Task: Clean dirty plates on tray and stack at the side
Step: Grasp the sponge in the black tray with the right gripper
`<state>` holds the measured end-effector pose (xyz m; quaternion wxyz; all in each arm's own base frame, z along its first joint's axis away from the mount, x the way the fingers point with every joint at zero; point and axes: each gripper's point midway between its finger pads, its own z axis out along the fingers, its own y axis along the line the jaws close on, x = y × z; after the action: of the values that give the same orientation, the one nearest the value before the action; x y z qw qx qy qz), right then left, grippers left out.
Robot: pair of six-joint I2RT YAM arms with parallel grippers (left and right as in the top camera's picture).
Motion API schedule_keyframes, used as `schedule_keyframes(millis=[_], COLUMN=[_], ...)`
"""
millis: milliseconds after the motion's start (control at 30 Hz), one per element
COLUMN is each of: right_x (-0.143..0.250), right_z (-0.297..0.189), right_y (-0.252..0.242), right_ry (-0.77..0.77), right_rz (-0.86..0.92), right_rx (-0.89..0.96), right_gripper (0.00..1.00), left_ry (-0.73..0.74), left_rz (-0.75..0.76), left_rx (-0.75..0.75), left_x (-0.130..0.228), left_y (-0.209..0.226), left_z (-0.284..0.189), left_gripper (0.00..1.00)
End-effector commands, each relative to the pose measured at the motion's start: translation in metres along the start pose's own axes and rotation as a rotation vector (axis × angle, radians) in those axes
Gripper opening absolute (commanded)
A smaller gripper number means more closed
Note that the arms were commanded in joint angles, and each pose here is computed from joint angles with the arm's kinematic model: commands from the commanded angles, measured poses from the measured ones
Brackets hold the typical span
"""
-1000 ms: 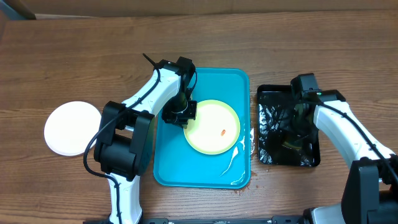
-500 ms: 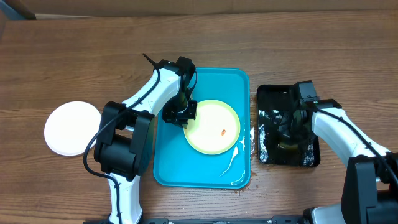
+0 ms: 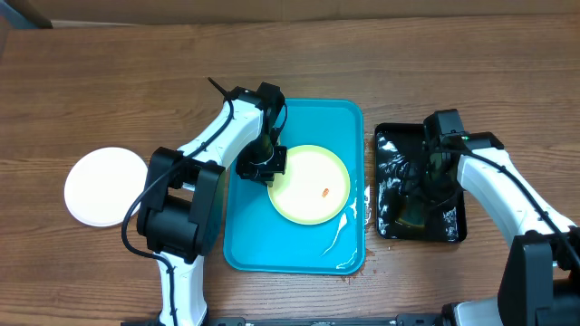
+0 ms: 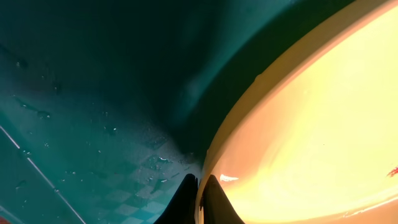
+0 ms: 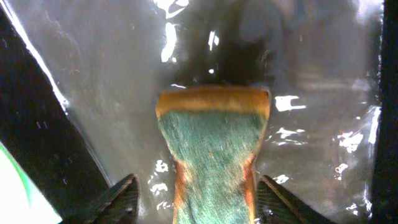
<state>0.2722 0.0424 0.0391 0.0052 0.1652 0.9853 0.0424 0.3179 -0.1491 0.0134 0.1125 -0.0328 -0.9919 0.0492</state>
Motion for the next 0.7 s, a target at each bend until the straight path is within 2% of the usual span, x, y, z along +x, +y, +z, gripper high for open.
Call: schedule_keyframes(millis=[0,33,300,433,667], right_x=[0.009,0.013,0.019,0.006,-0.023], right_z=[0.009,0.013,0.035,0.023,-0.033], right_y=[-0.002,-0.001,-0.003,0.002,0.012], right_ry=[0.003,0.014,-0.002,-0.031,-0.078], right_rz=[0.03,0.035,0.043,0.038,0.006], right_rx=[-0.007,-0.021,-0.045,-0.05,-0.022], right_gripper=[0.46,0.38,0.06,0.04,0.04], left_ry=[-0.019,-0.02,-0.033,-0.033,-0.053], left_rz=[0.024,0.024,0.014,0.016,0.022], left_rx=[-0.002,-0.002,0.002,0.023,0.062], left_x=[0.002,0.002,-0.002,-0.002,-0.007], left_y=[0.0,0.0,-0.001,-0.005,-0.012], left_z=[-0.007,-0.007,-0.007,-0.007,-0.007], left_gripper=[0.05,0.06,0.06,0.05,0.05])
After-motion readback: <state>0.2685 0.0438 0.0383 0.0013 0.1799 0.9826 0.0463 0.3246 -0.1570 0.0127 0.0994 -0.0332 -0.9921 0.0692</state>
